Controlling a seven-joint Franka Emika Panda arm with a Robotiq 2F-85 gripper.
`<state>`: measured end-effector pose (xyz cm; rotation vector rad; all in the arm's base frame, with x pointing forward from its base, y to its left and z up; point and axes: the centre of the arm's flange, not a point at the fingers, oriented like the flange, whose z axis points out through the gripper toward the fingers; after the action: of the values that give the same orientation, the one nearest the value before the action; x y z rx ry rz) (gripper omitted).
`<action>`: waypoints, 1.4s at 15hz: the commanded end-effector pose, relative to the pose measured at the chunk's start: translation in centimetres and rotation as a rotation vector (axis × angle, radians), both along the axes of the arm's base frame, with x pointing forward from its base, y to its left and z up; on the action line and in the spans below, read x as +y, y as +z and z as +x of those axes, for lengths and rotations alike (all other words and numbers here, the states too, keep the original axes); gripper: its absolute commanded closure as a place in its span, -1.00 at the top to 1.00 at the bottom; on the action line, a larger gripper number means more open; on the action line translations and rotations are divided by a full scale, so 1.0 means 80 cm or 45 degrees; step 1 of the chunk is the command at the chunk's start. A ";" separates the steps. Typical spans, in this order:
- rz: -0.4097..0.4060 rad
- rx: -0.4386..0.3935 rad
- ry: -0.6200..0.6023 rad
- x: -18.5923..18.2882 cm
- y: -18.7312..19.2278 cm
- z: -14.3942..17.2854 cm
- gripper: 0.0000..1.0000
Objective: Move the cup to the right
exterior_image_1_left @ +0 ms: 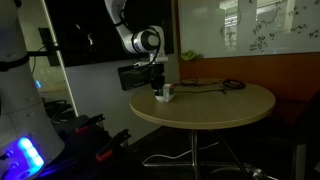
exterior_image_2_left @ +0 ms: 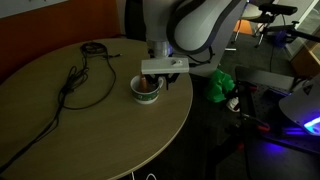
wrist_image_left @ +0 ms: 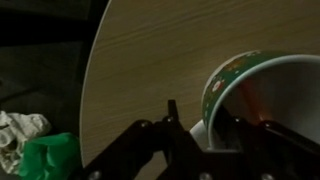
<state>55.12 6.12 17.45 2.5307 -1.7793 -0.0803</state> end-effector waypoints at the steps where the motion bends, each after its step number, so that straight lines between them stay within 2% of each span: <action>1: -0.007 -0.016 -0.017 -0.001 0.002 0.002 -0.76; 2: -0.010 -0.020 -0.019 -0.002 0.002 0.003 -0.94; 3: -0.011 -0.021 -0.020 -0.003 0.002 0.003 -0.99; 9: -0.002 -0.073 -0.064 -0.019 0.019 0.008 -0.95; 17: -0.039 -0.212 -0.360 -0.142 0.042 0.028 -0.95; 21: -0.065 -0.232 -0.427 -0.168 0.037 0.032 -0.95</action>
<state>57.30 -7.39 20.12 2.2838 -2.1544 0.1382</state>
